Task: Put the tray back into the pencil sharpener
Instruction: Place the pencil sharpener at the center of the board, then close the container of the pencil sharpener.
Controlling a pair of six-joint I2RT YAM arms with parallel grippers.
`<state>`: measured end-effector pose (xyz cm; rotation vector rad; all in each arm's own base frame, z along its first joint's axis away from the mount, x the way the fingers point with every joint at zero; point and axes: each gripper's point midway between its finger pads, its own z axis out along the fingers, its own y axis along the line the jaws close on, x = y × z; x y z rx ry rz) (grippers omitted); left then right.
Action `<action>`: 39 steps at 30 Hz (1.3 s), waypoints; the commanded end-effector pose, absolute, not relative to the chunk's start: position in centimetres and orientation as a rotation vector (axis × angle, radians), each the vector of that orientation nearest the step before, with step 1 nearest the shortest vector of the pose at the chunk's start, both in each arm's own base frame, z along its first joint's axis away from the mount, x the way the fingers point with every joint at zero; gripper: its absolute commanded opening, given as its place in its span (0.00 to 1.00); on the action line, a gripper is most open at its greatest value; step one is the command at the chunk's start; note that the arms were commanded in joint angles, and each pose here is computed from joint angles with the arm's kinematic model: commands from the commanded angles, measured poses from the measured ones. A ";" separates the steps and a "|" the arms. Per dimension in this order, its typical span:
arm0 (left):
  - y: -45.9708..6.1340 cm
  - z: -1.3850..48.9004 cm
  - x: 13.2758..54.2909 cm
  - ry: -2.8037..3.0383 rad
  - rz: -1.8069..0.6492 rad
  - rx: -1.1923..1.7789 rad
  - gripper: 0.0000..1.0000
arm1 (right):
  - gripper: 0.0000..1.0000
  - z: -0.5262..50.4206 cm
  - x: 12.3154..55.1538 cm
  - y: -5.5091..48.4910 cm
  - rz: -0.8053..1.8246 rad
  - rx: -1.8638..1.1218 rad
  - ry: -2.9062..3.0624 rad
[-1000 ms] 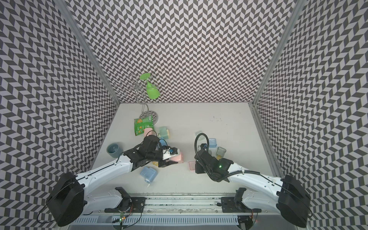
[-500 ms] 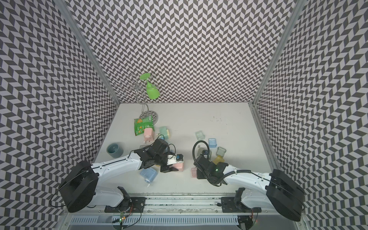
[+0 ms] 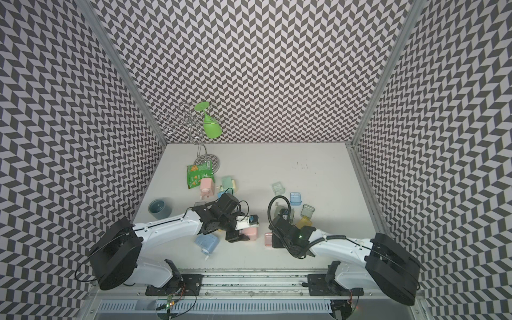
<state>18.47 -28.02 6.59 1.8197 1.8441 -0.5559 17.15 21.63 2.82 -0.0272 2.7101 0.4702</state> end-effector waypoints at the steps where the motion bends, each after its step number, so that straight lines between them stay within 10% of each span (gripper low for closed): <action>1: -28.5 7.5 18.5 1.803 -0.559 1.805 0.73 | 0.23 3.3 17.6 22.4 0.541 -0.002 2.671; 16: -28.7 7.1 17.8 1.794 -0.598 1.829 0.51 | 0.15 3.5 19.0 23.4 0.586 0.048 2.656; 39: -29.1 7.2 17.9 1.791 -0.605 1.805 0.50 | 0.18 3.6 19.8 25.2 0.613 0.118 2.694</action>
